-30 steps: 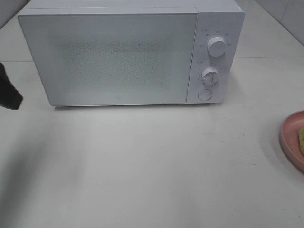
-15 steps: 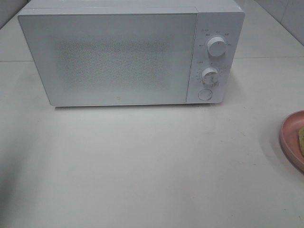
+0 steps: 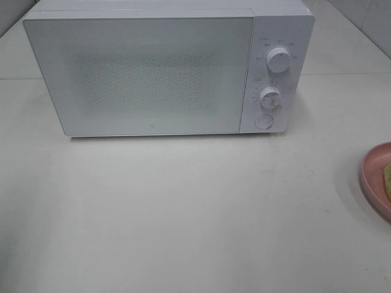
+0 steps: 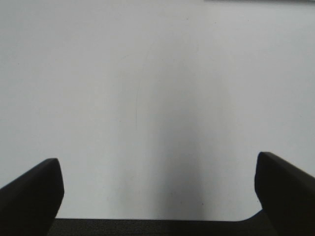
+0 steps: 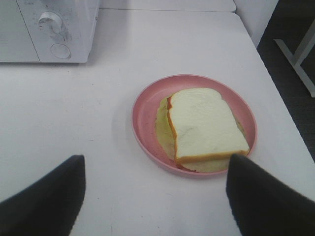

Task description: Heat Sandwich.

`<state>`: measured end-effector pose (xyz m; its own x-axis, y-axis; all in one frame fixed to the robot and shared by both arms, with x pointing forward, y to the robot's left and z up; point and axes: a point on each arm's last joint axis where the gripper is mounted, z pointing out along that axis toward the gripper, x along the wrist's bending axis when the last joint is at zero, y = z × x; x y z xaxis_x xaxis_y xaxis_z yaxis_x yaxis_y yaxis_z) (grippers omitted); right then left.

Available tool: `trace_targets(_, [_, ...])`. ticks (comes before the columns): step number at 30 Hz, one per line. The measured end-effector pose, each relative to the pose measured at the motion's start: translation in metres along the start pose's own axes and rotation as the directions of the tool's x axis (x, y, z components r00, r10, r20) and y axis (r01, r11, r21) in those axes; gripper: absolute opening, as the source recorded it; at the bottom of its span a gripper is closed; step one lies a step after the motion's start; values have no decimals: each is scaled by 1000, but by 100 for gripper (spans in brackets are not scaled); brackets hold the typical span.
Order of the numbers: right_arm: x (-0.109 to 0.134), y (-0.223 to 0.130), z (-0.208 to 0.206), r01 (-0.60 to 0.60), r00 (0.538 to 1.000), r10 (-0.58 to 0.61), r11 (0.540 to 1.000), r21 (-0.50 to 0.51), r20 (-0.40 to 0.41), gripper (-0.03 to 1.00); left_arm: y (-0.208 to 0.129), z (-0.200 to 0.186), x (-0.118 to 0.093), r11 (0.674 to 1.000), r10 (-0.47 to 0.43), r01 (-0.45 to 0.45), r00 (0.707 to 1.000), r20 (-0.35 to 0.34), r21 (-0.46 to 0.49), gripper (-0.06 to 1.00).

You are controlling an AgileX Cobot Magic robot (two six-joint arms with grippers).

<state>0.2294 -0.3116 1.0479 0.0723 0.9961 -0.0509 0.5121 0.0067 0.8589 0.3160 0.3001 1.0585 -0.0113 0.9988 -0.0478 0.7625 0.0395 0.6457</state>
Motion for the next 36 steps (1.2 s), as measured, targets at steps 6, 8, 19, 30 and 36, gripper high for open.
trace_targets(6, [0, 0, 0, 0, 1000, 0, 1000, 0, 0, 76, -11, -1, -3, 999, 35, -35, 999, 24, -20, 99])
trace_targets(8, [0, 0, 0, 0, 1000, 0, 1000, 0, 0, 76, -14, -1, -3, 999, 42, -42, 999, 28, -24, 99])
trace_targets(19, [0, 0, 0, 0, 1000, 0, 1000, 0, 0, 76, -41, -24, -3, 978, 65, -59, 998, 23, -202, 99])
trace_targets(30, [0, 0, 0, 0, 1000, 0, 1000, 0, 0, 76, -65, -48, -5, 912, 75, -56, 997, 32, -407, 99])
trace_targets(36, [0, 0, 0, 0, 1000, 0, 1000, 0, 0, 76, -65, -48, -5, 911, 75, -56, 997, 32, -408, 99])
